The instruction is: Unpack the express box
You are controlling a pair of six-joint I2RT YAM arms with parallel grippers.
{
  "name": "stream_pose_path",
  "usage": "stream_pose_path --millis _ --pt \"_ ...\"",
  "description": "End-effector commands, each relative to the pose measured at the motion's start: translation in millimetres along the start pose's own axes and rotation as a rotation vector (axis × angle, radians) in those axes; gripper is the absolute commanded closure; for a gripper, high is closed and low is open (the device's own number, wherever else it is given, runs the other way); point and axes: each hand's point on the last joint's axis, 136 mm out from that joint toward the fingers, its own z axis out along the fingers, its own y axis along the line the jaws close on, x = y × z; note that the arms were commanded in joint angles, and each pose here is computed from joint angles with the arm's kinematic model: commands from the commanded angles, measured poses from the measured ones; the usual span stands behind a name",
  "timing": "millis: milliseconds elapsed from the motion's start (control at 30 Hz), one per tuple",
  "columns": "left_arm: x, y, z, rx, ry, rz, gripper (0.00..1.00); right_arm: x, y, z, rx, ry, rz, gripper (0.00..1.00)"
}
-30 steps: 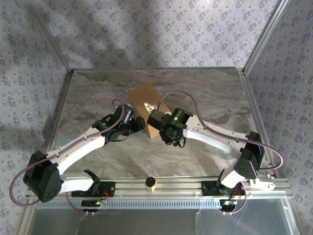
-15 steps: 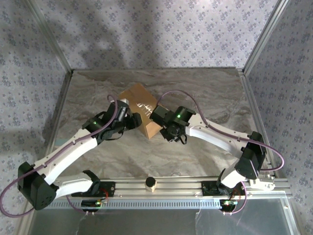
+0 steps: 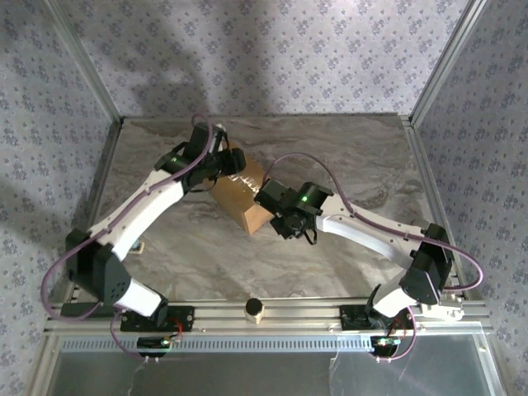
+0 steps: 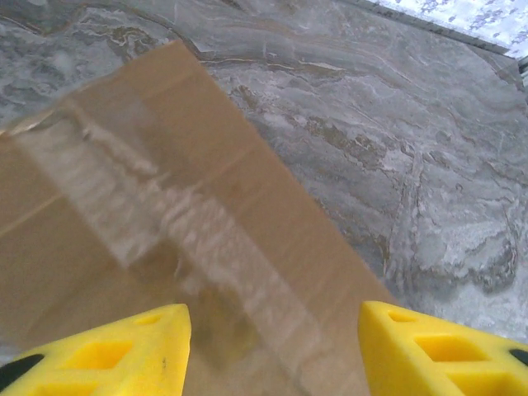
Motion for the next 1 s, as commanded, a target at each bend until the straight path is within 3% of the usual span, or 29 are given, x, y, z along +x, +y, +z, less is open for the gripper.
stream_pose_path --millis 0,333,700,967 --pt "-15.5 -8.9 19.9 0.038 0.012 0.03 0.46 -4.8 -2.5 -9.2 0.007 -0.046 0.01 1.0" --pt "-12.3 20.7 69.3 -0.037 0.042 -0.078 0.49 1.8 -1.5 -8.3 0.019 -0.019 0.017 1.0" --pt "-6.8 36.8 75.2 -0.101 0.032 -0.141 0.49 13.9 0.2 -12.5 0.02 0.027 0.062 1.0" --pt "-13.5 25.2 66.8 -0.05 0.013 -0.163 0.49 15.1 2.5 -13.1 0.018 0.034 0.093 1.0"
